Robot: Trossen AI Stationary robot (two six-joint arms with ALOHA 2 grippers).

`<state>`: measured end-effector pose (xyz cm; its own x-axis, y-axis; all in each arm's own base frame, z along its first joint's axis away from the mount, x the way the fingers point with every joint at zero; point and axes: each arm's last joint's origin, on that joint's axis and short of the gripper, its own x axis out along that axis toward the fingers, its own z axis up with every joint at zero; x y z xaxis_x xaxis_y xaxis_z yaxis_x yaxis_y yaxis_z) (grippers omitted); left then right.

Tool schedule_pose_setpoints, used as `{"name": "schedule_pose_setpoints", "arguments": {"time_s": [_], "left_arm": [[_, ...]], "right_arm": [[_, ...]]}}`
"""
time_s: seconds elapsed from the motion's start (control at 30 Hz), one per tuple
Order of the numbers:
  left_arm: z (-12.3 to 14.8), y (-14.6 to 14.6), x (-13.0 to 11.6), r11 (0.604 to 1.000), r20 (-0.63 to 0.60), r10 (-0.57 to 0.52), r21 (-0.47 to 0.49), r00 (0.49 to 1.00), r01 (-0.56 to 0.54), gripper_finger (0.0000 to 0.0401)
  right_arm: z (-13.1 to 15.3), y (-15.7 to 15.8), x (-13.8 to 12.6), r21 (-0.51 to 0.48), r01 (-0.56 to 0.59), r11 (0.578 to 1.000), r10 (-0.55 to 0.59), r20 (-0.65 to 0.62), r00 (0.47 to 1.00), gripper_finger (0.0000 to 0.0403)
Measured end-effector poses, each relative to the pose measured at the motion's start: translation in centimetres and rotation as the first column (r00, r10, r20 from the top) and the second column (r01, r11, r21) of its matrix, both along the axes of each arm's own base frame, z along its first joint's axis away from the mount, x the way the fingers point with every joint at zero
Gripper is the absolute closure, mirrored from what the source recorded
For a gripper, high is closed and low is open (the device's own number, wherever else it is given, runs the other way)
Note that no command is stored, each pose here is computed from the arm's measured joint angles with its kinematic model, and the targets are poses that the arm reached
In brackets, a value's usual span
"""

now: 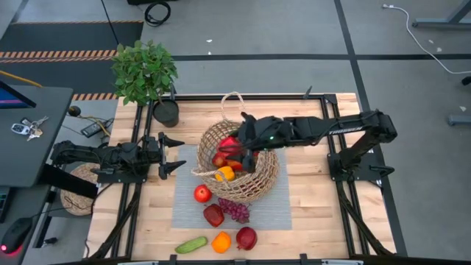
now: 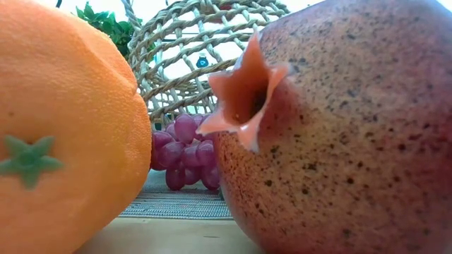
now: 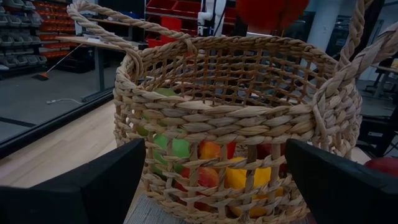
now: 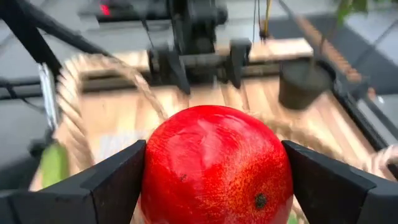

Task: Build produce basket
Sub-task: Put the red apple into the basket

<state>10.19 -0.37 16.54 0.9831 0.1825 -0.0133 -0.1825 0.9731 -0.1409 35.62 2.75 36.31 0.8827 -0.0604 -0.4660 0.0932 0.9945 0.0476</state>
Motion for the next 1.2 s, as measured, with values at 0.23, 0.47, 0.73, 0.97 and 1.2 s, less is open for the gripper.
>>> {"name": "schedule_pose_setpoints", "arguments": {"time_s": [0.23,0.47,0.73,0.97,1.2], "left_arm": [[0.1,0.0,0.0,1.000,0.006,0.000,-0.001,1.000,0.000,0.0009],[0.0,0.0,0.1,1.000,-0.005,0.000,0.001,1.000,0.000,0.0009],[0.0,0.0,0.1,1.000,-0.005,0.000,0.001,1.000,0.000,0.0009],[0.0,0.0,0.1,1.000,-0.004,0.000,0.000,1.000,0.000,0.0009],[0.0,0.0,0.1,1.000,-0.002,0.000,0.000,1.000,0.000,0.0009]], "right_arm": [[-4.2,-0.8,2.4,-0.019,0.022,1.000,-0.024,-0.159,0.987,0.0041],[-4.8,-1.6,4.8,-0.051,0.009,0.999,-0.020,-0.217,0.976,0.0041],[-5.2,-1.6,7.4,-0.047,-0.014,0.999,-0.004,-0.358,0.934,0.0041],[-7.5,-1.5,9.2,-0.041,-0.087,0.995,0.060,-0.443,0.895,0.0041],[-9.7,-2.4,9.7,-0.018,-0.109,0.994,0.084,-0.518,0.851,0.0041]]}}
